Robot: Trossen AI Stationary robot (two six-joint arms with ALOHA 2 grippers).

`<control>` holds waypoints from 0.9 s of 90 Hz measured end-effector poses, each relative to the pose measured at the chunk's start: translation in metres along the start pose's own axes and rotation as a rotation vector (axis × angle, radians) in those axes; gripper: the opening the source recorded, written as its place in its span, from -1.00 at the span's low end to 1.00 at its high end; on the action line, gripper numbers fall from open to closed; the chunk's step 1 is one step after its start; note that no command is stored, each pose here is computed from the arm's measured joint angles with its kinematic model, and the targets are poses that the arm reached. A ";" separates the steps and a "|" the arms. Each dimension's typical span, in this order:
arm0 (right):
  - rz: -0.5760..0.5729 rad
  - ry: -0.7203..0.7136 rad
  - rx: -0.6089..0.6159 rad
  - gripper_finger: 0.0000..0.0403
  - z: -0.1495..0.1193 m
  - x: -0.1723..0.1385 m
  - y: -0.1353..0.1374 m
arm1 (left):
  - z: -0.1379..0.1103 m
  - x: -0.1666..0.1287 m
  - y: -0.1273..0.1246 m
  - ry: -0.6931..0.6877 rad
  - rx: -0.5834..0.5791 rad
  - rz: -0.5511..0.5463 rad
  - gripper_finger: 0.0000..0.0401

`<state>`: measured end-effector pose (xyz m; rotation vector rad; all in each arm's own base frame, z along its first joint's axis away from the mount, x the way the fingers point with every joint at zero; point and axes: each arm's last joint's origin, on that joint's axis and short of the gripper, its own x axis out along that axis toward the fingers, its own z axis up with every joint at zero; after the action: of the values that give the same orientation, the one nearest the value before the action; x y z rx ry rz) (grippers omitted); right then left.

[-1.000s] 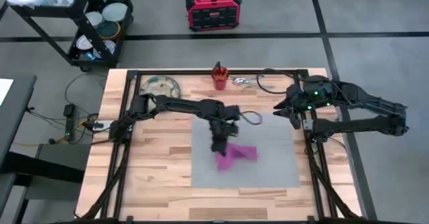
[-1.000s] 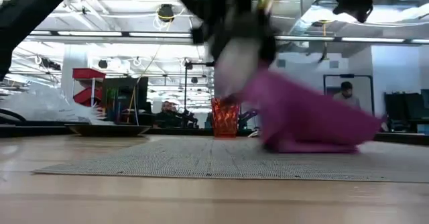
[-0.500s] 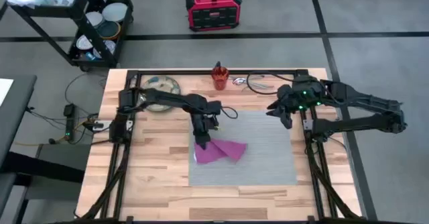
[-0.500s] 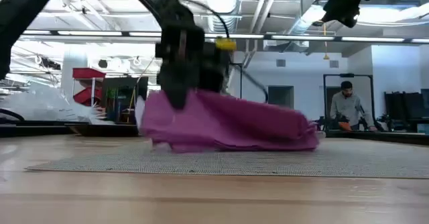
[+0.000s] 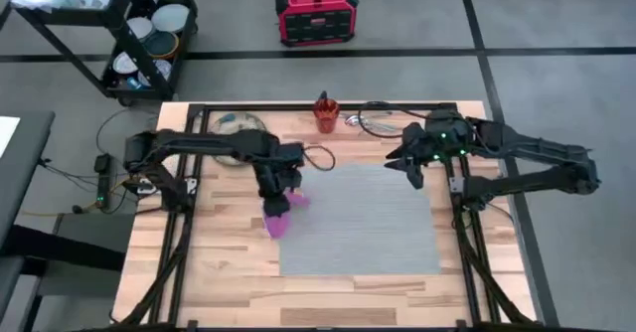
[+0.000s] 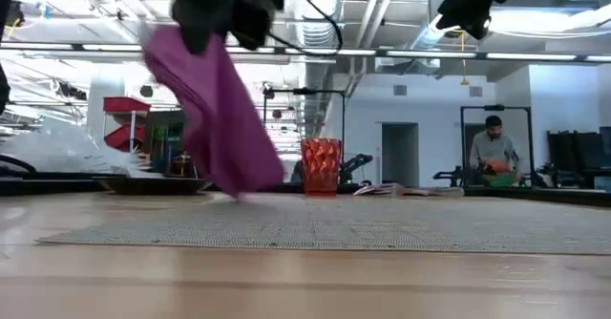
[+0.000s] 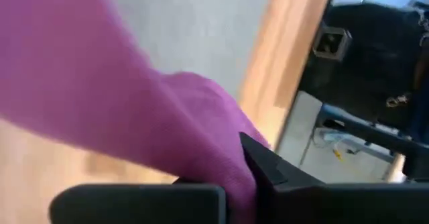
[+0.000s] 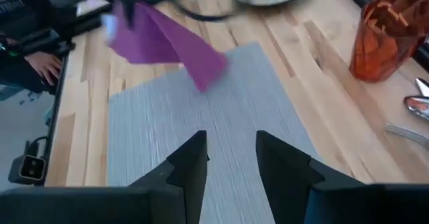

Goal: Set table place
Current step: Fold the pink table napkin

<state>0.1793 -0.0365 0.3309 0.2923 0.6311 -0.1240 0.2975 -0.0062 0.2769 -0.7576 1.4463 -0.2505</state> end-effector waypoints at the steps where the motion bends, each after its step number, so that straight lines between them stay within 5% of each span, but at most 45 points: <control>1: 0.001 0.002 -0.001 -0.42 0.000 0.001 0.000 | -0.002 0.001 -0.003 0.010 -0.003 -0.009 -1.00; 16: 0.021 0.032 -0.041 -0.42 0.000 0.010 0.004 | -0.023 0.022 -0.050 0.120 0.073 -0.210 -1.00; 32: 0.045 0.025 -0.068 -0.42 0.003 0.020 0.009 | -0.011 0.021 -0.071 -0.050 0.193 -0.298 -1.00; 43: 0.047 0.039 -0.068 -0.42 0.003 0.026 0.010 | -0.007 0.037 -0.032 -0.057 0.128 -0.196 -1.00; 63: 0.046 0.048 -0.051 -0.42 0.003 0.028 0.010 | -0.054 0.102 0.062 0.193 -0.273 -0.045 -1.00; 81: 0.049 0.041 -0.045 -0.42 0.004 0.028 0.010 | -0.090 0.120 0.081 0.178 -0.426 -0.057 -1.00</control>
<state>0.2059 -0.0290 0.3195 0.2671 0.6656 -0.0574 0.2074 -0.0445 0.1375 -1.1453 1.6725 -0.0519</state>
